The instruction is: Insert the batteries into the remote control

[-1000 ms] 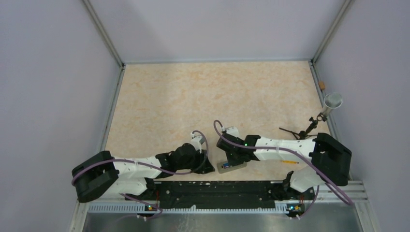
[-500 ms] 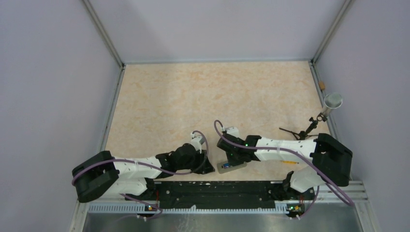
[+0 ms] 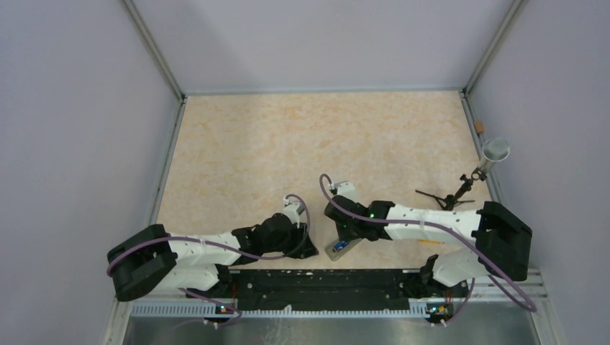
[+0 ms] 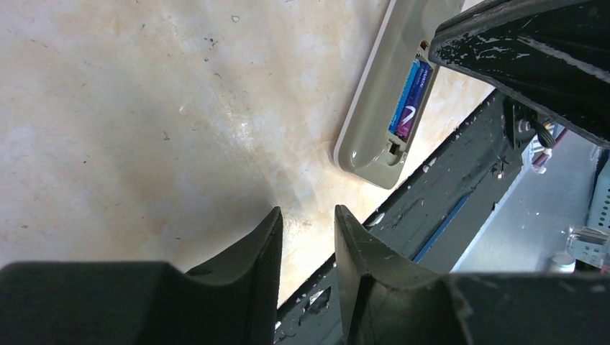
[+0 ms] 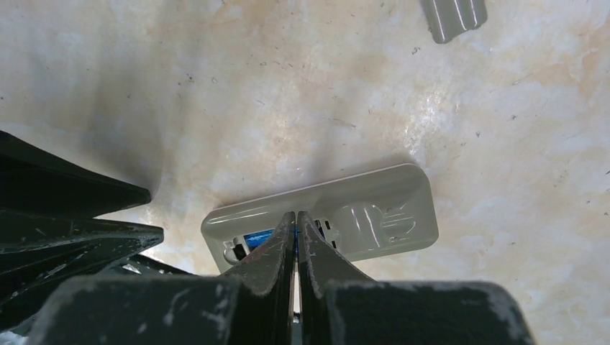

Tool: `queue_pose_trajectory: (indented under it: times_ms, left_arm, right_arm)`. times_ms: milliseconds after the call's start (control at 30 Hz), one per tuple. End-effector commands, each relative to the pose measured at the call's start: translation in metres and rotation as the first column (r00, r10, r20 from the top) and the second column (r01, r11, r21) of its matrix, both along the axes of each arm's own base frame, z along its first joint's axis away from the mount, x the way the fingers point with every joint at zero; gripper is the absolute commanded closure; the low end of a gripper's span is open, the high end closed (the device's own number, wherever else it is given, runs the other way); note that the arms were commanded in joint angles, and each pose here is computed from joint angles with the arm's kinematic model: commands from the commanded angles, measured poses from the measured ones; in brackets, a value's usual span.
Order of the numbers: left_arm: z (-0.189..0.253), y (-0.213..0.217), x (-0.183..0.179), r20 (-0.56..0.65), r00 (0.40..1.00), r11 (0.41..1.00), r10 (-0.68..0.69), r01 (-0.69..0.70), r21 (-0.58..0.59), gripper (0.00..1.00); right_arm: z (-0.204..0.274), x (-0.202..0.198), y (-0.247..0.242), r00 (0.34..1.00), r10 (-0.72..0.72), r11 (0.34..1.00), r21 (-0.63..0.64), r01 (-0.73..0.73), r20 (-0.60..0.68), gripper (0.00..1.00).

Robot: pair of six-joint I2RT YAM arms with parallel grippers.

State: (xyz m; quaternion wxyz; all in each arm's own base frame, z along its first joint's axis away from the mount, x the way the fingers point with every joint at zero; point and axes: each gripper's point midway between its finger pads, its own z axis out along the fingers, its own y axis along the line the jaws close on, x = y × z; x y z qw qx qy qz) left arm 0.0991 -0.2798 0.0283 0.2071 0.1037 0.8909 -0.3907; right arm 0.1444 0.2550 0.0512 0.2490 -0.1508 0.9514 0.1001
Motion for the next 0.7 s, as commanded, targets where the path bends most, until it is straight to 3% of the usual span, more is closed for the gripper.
queue_pose_trajectory:
  times_ms: [0,667]
  left_arm:
    - [0.011,-0.006,0.008,0.043,0.999,1.0,0.005,-0.005,-0.005,0.65]
    - [0.009,-0.011,0.012,0.032,0.999,1.0,0.011,-0.011,0.011,0.65]
  right_arm:
    - [0.022,0.008,0.013,0.998,0.022,0.998,0.055,-0.025,0.063,0.99]
    - [-0.036,-0.034,-0.004,0.992,0.095,0.995,0.017,-0.094,-0.086,1.0]
